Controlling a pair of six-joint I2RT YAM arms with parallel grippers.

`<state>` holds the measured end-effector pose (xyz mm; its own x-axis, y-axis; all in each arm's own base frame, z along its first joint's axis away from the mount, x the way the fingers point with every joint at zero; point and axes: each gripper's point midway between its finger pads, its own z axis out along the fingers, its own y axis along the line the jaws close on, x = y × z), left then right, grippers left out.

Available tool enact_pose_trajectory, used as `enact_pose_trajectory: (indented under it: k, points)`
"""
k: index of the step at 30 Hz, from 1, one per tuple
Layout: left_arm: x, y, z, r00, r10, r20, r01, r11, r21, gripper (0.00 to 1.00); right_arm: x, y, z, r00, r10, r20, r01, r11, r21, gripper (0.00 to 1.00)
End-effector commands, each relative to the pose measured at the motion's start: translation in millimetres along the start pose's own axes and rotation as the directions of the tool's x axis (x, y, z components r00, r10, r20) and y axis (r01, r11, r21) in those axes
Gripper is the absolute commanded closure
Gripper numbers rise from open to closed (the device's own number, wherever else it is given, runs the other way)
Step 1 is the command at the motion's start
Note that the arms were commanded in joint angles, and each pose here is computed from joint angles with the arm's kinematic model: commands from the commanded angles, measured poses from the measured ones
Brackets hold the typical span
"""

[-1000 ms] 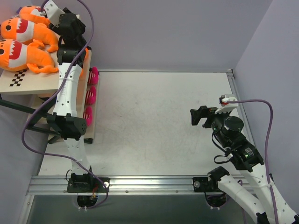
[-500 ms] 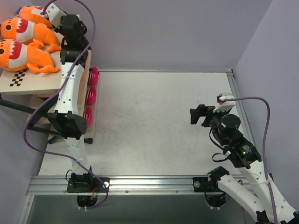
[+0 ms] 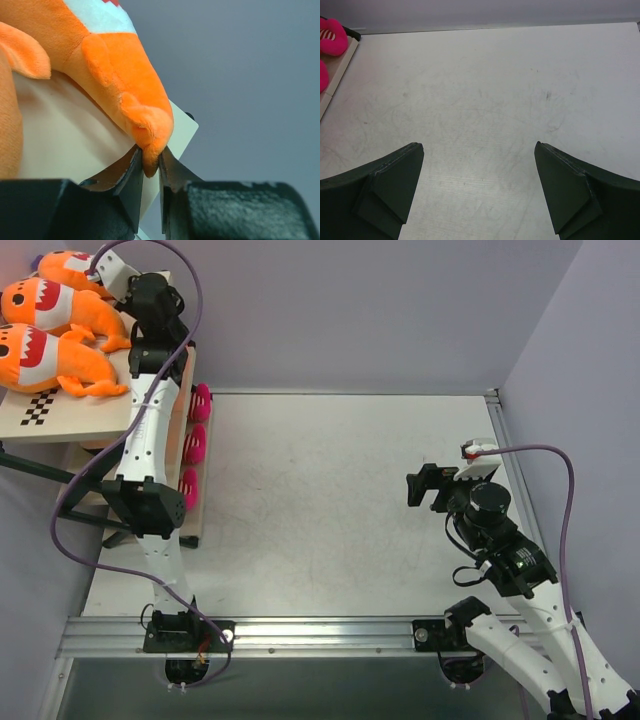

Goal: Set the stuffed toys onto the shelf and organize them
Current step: Place the stuffed toy onto shelf

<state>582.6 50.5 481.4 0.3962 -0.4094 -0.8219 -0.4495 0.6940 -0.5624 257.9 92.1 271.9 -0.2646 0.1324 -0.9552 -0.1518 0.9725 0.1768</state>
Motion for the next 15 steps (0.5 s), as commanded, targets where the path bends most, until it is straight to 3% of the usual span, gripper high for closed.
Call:
enact_pose_trajectory:
  k: [1, 10, 15]
  points:
    - [-45.0, -2.0, -6.0, 0.995, -0.067, 0.069, 0.066, 0.998, 0.021, 0.75, -11.0, -1.6, -0.1, 1.000, -0.011, 0.029, 0.010, 1.000, 0.018, 0.01]
    - [-54.1, 5.1, -3.0, 0.996, -0.056, 0.065, 0.055, 0.998, 0.028, 0.75, -9.5, -1.8, -0.2, 1.000, -0.013, 0.026, 0.013, 1.000, 0.017, 0.00]
    - [-53.2, 1.3, -2.8, 0.997, -0.054, 0.061, 0.051, 0.998, 0.048, 0.69, -8.1, -0.7, 1.7, 1.000, -0.014, 0.022, 0.014, 1.000, 0.013, 0.01]
